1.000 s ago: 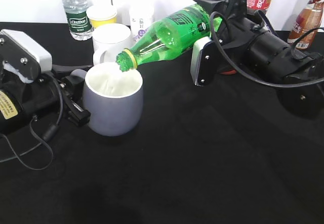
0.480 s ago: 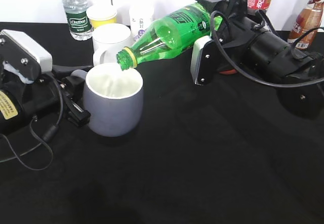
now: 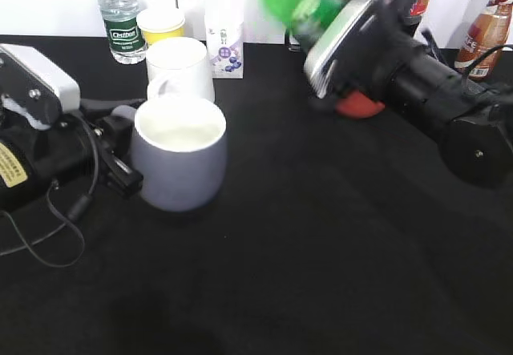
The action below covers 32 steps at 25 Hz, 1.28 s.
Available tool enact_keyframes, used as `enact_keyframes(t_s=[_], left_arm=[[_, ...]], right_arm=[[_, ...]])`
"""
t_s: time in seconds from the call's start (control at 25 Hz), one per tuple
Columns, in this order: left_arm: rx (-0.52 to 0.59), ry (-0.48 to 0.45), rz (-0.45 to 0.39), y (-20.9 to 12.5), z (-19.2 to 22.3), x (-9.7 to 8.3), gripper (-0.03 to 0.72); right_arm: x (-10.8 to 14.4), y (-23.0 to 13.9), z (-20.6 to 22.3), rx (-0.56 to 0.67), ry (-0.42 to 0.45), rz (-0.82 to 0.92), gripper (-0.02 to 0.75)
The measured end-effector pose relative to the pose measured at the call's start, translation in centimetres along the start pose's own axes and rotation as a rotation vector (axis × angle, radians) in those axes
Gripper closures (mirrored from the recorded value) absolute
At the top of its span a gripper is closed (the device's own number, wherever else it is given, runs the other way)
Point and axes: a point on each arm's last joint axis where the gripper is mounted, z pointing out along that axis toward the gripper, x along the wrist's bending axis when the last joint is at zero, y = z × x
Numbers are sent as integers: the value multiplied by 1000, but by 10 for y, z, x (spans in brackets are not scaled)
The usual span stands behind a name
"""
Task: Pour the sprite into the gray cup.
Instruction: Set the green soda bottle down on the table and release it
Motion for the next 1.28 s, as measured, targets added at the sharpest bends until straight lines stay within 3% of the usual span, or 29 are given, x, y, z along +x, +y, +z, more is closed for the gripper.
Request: enact_keyframes(t_s=[0.08,0.16,0.28,0.4,0.56,0.72,0.92,1.08,1.28], left_arm=[[-9,69,-44,0,-1,6,606],[-83,186,-80,5,-4,22,606],[-113,362,-92,3,-14,63,606],[-111,530,-95,-3,-18,113,606],[-34,602,-126,-46,12,154,606],[-6,589,-132,-80,49,170,606],[-32,590,-124,-90,74,186,607],[-10,587,-140,-93,74,185,565],[21,601,-168,-100,45,164,475]], right_arm=[[0,0,0,1,0,368,332],[3,0,0,7,32,585,332],[13,1,-1,36,136,632,332],[15,2,-1,37,165,707,332],[18,3,-2,39,203,766,332],[22,5,-3,44,247,779,332],[22,4,-3,48,245,781,332],[22,4,-3,50,245,781,332],[21,4,-3,52,242,783,332]])
